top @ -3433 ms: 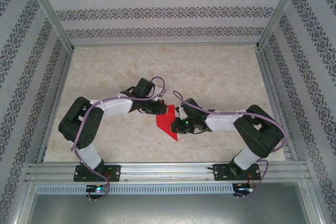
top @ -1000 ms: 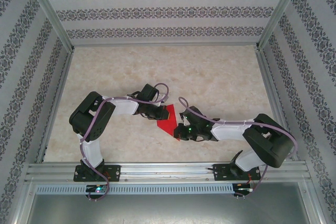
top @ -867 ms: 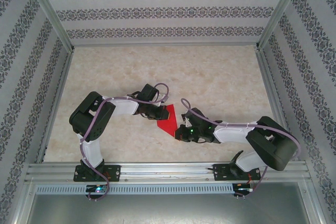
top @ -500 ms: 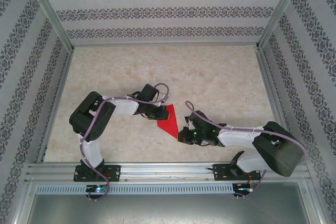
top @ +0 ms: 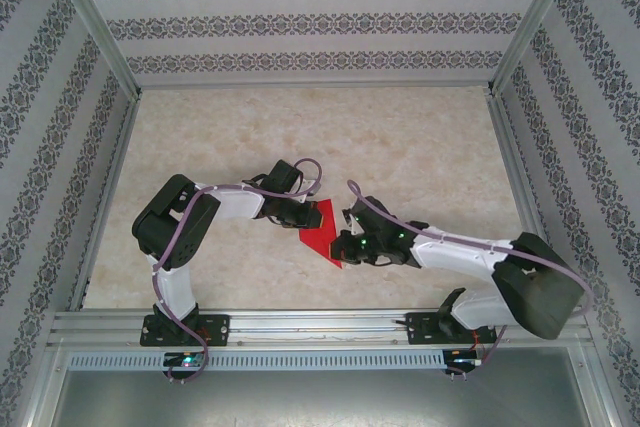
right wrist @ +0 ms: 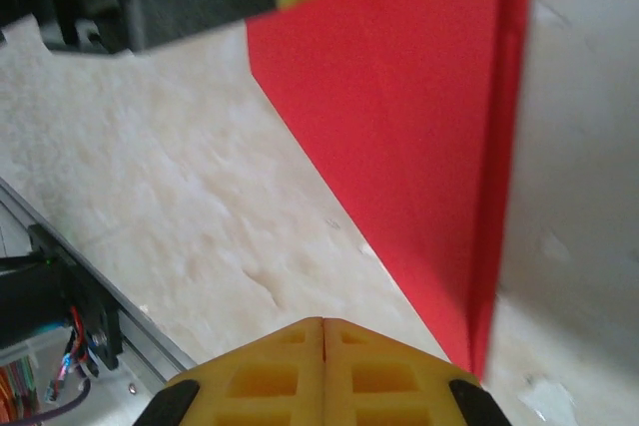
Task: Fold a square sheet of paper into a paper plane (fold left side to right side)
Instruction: Fourth fold the wing at the center of the table.
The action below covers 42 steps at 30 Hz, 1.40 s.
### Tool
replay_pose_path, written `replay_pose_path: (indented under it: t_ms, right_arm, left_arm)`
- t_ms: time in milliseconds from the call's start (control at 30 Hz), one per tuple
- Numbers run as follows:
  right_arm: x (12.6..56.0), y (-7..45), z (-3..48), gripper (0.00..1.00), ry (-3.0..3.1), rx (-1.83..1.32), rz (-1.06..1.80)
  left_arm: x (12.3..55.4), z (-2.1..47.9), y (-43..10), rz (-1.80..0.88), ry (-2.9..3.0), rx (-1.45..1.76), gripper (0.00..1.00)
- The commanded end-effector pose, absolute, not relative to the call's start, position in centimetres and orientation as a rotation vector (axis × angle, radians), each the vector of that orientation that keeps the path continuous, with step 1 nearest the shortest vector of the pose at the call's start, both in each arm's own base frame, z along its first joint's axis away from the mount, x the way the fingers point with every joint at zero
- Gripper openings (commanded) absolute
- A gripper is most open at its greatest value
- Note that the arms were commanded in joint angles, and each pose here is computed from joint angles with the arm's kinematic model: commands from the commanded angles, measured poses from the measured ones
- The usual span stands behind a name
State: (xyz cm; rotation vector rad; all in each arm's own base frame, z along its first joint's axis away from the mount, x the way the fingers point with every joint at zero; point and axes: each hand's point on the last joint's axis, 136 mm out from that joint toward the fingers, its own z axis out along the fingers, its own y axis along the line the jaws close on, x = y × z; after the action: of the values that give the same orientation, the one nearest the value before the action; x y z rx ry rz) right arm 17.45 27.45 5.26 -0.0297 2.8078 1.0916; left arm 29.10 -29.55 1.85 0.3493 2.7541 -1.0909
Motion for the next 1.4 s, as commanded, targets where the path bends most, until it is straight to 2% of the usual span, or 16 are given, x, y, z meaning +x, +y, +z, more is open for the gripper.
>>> replay_pose_path:
  t_ms: [0, 300, 833, 1067, 1367]
  right_arm:
    - [19.2, 28.8, 5.4, 0.00, 2.760, -0.076, 1.067]
    - [21.9, 28.7, 3.8, 0.00, 2.750, -0.004, 0.994]
    - [23.1, 29.4, 2.5, 0.00, 2.766, -0.008, 0.973]
    - [22.1, 28.5, 1.1, 0.00, 2.824, 0.003, 0.922]
    - [18.5, 27.1, -0.1, 0.00, 2.924, 0.019, 0.921]
  left_arm:
    - [28.8, -1.0, -28.0, -0.953, 2.844, 0.303, 0.00]
    - [28.8, -1.0, -28.1, -0.967, 2.838, 0.299, 0.00]
    - [28.7, -1.0, -28.1, -0.968, 2.835, 0.297, 0.00]
    - [29.0, -1.0, -28.1, -0.962, 2.829, 0.293, 0.00]
    - [29.2, -1.1, -27.9, -0.945, 2.840, 0.256, 0.00]
